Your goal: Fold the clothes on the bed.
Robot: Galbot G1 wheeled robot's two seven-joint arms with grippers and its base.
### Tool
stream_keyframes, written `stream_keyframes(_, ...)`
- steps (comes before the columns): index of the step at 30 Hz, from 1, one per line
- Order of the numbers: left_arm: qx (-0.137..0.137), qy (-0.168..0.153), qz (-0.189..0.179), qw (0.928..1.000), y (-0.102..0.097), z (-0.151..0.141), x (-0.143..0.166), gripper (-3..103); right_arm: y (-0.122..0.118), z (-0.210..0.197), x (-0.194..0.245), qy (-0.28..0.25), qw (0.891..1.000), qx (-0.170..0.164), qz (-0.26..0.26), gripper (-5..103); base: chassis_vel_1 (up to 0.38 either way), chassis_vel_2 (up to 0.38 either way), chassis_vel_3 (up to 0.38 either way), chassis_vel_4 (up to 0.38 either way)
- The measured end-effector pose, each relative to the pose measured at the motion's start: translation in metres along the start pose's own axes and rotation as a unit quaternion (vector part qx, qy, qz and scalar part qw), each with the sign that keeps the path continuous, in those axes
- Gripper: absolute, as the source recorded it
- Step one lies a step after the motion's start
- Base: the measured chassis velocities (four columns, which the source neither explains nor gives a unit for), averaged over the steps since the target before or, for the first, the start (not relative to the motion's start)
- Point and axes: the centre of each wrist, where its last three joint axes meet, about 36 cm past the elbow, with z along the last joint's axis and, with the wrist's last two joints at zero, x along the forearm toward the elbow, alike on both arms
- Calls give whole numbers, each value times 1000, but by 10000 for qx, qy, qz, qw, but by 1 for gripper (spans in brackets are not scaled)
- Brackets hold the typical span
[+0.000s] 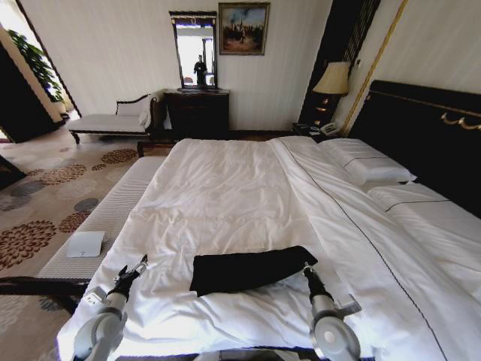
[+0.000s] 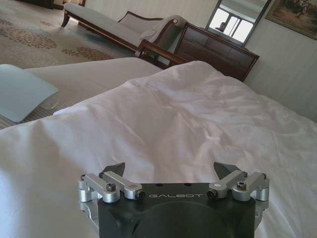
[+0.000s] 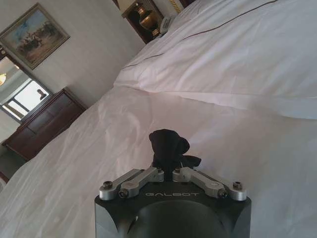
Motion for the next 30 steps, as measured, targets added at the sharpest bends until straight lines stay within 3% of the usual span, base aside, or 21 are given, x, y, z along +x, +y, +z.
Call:
stream_keyframes(2, 10, 0, 2, 10000, -1, 0, 0, 100, -2, 5, -4, -33, 9998, 68, -186, 2, 0, 0, 0, 0)
stream_keyframes(5, 32, -6, -14, 10000, 0, 1, 0, 100, 2, 14, -18, -265, 9910, 178, -1300, 2, 0, 0, 0, 0)
stream_keyframes(6, 32, -6, -14, 10000, 0, 1, 0, 100, 2, 14, -18, -265, 9910, 178, -1300, 2, 0, 0, 0, 0)
stream_keyframes(8, 20, 10, -55, 10000, 2, 2, 2, 100, 6, 20, -27, -326, 9710, 333, -2344, 2, 0, 0, 0, 0)
stream_keyframes(10, 0, 19, -83, 10000, 5, 2, 3, 100, 9, 26, -33, -288, 9551, 442, -2916, 2, 0, 0, 0, 0)
stream_keyframes(11, -15, 10, -114, 9999, 7, 1, 3, 100, 12, 36, -38, -182, 9385, 549, -3404, 2, 0, 0, 0, 0)
stream_keyframes(12, -15, 10, -114, 9999, 7, 1, 3, 100, 12, 36, -38, -182, 9385, 549, -3404, 2, 0, 0, 0, 0)
stream_keyframes(16, -25, -22, -177, 9998, 11, -2, 4, 100, 21, 72, -45, 210, 9013, 643, -4278, 2, 0, 0, 0, 0)
stream_keyframes(17, -25, -22, -177, 9998, 11, -2, 4, 100, 21, 72, -45, 210, 9013, 643, -4278, 2, 0, 0, 0, 0)
stream_keyframes(20, -9, -3, -242, 9997, 14, 0, 5, 100, 29, 102, -48, 461, 8779, 651, -4721, 2, 0, 0, 0, 0)
stream_keyframes(21, -9, -3, -242, 9997, 14, 0, 5, 100, 29, 102, -48, 461, 8779, 651, -4721, 2, 0, 0, 0, 0)
stream_keyframes(23, -6, 10, -285, 9996, 16, 2, 7, 100, 35, 119, -50, 608, 8656, 608, -4934, 2, 0, 0, 0, 0)
stream_keyframes(27, -8, 1, -329, 9995, 18, 2, 8, 100, 42, 141, -53, 893, 8573, 478, -5047, 2, 0, 0, 0, 0)
stream_keyframes(30, -17, -15, -350, 9994, 20, 0, 9, 100, 41, 150, -57, 1118, 8478, 579, -5152, 2, 0, 0, 0, 0)
